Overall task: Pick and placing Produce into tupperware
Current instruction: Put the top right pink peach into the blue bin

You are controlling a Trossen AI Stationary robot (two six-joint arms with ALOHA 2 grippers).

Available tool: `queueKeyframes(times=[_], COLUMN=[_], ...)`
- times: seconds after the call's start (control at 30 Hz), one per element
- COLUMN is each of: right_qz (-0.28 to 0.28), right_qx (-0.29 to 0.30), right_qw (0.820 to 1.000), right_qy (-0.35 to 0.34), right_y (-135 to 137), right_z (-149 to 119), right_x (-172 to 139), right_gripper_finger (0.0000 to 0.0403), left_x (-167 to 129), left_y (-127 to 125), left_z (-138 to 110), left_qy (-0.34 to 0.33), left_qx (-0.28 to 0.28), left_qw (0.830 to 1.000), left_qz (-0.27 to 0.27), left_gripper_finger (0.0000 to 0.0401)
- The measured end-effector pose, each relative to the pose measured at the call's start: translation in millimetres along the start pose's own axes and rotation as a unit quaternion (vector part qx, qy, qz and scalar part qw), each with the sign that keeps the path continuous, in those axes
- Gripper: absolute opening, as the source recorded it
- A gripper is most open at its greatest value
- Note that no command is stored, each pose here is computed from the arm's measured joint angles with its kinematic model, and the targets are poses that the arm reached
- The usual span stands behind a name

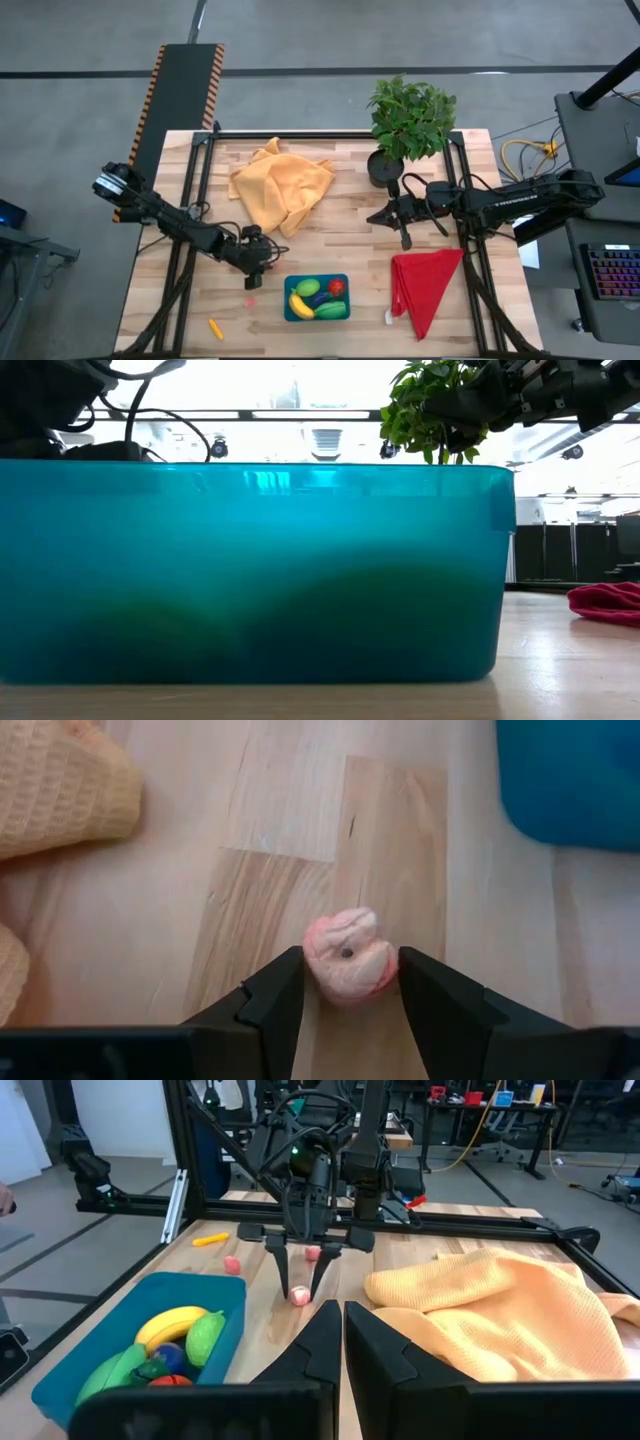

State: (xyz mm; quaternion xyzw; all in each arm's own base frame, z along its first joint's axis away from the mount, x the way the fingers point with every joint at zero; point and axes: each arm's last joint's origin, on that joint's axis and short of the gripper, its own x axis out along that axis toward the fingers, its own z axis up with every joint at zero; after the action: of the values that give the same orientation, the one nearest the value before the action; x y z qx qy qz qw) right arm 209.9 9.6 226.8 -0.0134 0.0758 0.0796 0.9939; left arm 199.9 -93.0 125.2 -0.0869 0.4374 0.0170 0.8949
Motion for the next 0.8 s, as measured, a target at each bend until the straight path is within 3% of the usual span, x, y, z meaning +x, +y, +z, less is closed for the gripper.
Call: queueKeyframes(times=[0.33, 0.8], right_qz=[0.0, 0.0], right_qx=[0.0, 0.0], right_qw=[1.0, 1.0], right_qy=[0.0, 0.001], right_y=[0.0, 0.0], right_z=[-0.1, -0.3], right_x=[0.0, 0.0], right_gripper_finger=[0.0009, 0.0009], left_x=[-0.6, -11.5], left_y=[-0.3, 1.1], left_z=[0.8, 3.5], left_qy=[-0.004, -0.014], left_qx=[0.018, 0.036], left_qw=[1.0, 0.999], left_qz=[-0.002, -0.009], left_gripper_finger=[0.0049, 0.004])
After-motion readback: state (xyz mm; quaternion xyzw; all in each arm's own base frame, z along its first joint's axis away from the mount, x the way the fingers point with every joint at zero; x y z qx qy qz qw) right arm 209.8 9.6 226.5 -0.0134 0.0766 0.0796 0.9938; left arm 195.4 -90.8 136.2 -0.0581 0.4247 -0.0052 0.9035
